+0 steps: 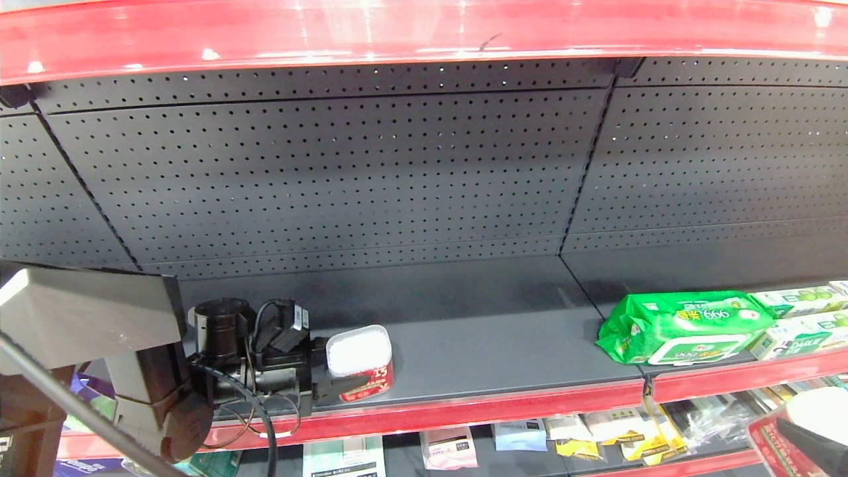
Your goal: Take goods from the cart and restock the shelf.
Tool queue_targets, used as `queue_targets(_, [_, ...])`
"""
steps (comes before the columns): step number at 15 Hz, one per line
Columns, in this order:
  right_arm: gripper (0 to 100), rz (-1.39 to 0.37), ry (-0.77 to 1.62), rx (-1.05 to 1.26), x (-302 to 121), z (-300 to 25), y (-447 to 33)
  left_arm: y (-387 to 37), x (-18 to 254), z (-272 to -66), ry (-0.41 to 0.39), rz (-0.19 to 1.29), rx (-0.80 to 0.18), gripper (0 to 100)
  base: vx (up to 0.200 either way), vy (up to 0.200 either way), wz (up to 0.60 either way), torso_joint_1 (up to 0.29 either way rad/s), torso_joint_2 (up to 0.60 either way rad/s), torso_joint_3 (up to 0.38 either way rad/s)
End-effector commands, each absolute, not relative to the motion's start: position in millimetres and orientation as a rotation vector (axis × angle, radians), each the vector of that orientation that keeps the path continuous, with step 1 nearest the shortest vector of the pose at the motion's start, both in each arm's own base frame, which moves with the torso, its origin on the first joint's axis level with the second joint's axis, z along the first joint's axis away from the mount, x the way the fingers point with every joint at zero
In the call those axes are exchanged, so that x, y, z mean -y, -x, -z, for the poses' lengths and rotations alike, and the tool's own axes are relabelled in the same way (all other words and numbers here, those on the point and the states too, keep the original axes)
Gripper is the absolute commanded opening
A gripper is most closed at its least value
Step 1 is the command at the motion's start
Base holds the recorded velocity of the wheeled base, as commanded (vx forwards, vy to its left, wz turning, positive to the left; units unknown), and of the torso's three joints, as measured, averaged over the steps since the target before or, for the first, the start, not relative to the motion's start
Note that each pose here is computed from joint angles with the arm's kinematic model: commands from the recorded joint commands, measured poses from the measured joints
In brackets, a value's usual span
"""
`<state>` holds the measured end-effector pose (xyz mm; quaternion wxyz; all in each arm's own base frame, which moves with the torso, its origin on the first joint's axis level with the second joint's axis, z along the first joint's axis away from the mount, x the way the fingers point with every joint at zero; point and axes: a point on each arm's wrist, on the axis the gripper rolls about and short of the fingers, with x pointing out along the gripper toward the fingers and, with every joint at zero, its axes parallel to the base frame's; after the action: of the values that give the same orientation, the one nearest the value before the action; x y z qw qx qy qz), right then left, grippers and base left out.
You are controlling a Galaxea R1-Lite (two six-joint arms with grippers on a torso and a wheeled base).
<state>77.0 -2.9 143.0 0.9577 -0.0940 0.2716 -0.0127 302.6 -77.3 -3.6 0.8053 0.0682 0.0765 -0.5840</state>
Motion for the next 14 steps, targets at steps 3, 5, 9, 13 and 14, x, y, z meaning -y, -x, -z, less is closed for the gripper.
queue_targets(3, [0, 0.026, 0.191, -0.55, 3, -143, -77, -302, 78, 5, -0.154, 1.256, -0.16, 100, 0.0, 0.0, 0.0, 0.0, 0.0, 0.0])
queue_targets(5, [0, 0.026, 0.191, -0.549, 3, -143, -77, -302, 78, 3, -0.155, 1.257, -0.153, 100, 0.0, 0.0, 0.0, 0.0, 0.0, 0.0])
queue_targets(9, [0, 0.027, 0.192, -0.549, 3, -143, -77, -296, 76, -7, -0.158, 1.256, -0.135, 100, 0.0, 0.0, 0.0, 0.0, 0.0, 0.0])
queue_targets(13, [0, 0.026, 0.191, -0.55, 3, -143, -77, -291, 76, -29, -0.134, 1.241, -0.068, 100, 0.0, 0.0, 0.0, 0.0, 0.0, 0.0])
queue_targets(14, [0, 0.027, 0.192, -0.55, 3, -143, -77, -290, 76, -35, -0.122, 1.239, -0.064, 100, 0.0, 0.0, 0.0, 0.0, 0.0, 0.0])
